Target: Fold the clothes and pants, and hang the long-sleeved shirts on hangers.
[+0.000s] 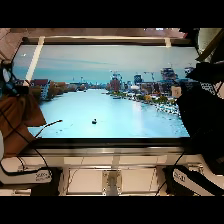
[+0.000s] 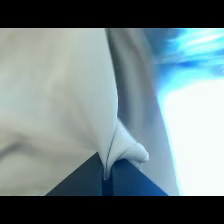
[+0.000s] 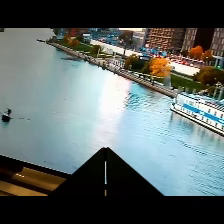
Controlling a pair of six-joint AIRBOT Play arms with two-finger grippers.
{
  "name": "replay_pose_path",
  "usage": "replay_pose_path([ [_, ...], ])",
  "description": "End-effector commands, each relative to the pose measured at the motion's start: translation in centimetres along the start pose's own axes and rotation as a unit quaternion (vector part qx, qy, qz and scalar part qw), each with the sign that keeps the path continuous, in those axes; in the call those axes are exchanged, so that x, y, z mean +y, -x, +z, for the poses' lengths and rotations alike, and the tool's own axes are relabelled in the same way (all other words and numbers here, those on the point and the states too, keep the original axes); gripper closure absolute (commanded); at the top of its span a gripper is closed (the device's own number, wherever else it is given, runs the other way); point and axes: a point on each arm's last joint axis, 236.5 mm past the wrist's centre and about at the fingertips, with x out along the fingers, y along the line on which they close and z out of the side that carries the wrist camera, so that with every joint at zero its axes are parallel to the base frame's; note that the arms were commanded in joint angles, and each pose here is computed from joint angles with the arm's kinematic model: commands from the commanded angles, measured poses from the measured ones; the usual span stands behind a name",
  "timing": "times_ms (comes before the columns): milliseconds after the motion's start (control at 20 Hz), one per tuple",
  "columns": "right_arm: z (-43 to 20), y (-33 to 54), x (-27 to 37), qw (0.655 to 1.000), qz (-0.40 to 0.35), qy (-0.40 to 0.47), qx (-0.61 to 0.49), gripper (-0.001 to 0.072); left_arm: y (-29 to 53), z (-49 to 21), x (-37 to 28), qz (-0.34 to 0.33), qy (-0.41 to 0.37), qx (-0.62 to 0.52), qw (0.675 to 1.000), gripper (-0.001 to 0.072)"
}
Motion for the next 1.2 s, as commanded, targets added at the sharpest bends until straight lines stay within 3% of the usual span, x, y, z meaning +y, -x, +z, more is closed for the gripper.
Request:
replay_pose_path([
  [0,-1.9,2.2,-3.1,0.995,-0.081,0.031,0.042,0.0696,11.2,2.8,-15.4,-0.195,-0.036,-0.101,0.975,0.0690],
  [150,-2.4,2.8,-5.2,0.990,-0.127,0.037,0.056,0.0695,19.4,0.4,-29.0,-0.343,-0.117,-0.133,0.922,0.0690],
  [250,-1.4,2.7,-5.5,0.990,-0.133,0.040,0.034,0.0695,23.3,-3.3,-37.0,-0.405,-0.186,-0.135,0.885,0.0690],
  [450,-1.2,2.3,-5.6,0.990,-0.131,0.039,0.035,0.0695,26.8,-11.9,-50.2,-0.467,-0.298,-0.143,0.820,0.0689],
  [650,-0.9,1.4,-5.6,0.991,-0.121,0.034,0.040,0.0695,27.7,-15.4,-57.4,-0.501,-0.310,-0.181,0.787,0.0689],
  [700,-0.8,1.0,-5.7,0.992,-0.118,0.029,0.039,0.0689,28.1,-14.8,-57.6,-0.505,-0.300,-0.190,0.787,0.0606],
  [750,-0.6,0.7,-5.8,0.992,-0.118,0.022,0.038,0.0651,28.5,-13.4,-56.8,-0.506,-0.285,-0.200,0.789,0.0293],
  [800,-0.6,0.3,-6.0,0.992,-0.117,0.020,0.041,0.0552,29.0,-11.1,-55.0,-0.502,-0.266,-0.213,0.795,-0.0013],
  [850,-0.6,0.0,-6.2,0.992,-0.116,0.017,0.046,0.0468,29.2,-8.5,-52.2,-0.494,-0.245,-0.221,0.805,0.0006],
  [900,-0.6,-0.4,-6.6,0.992,-0.116,0.013,0.050,0.0431,29.0,-6.0,-48.6,-0.477,-0.227,-0.225,0.819,0.0006],
  [1050,-0.6,-1.3,-8.0,0.992,-0.114,-0.007,0.058,0.0431,24.6,-0.1,-32.4,-0.322,-0.199,-0.225,0.898,0.0007],
  [1150,-0.4,-2.4,-8.1,0.993,-0.102,-0.015,0.065,0.0431,20.8,2.1,-20.3,-0.206,-0.116,-0.207,0.949,0.0007],
])
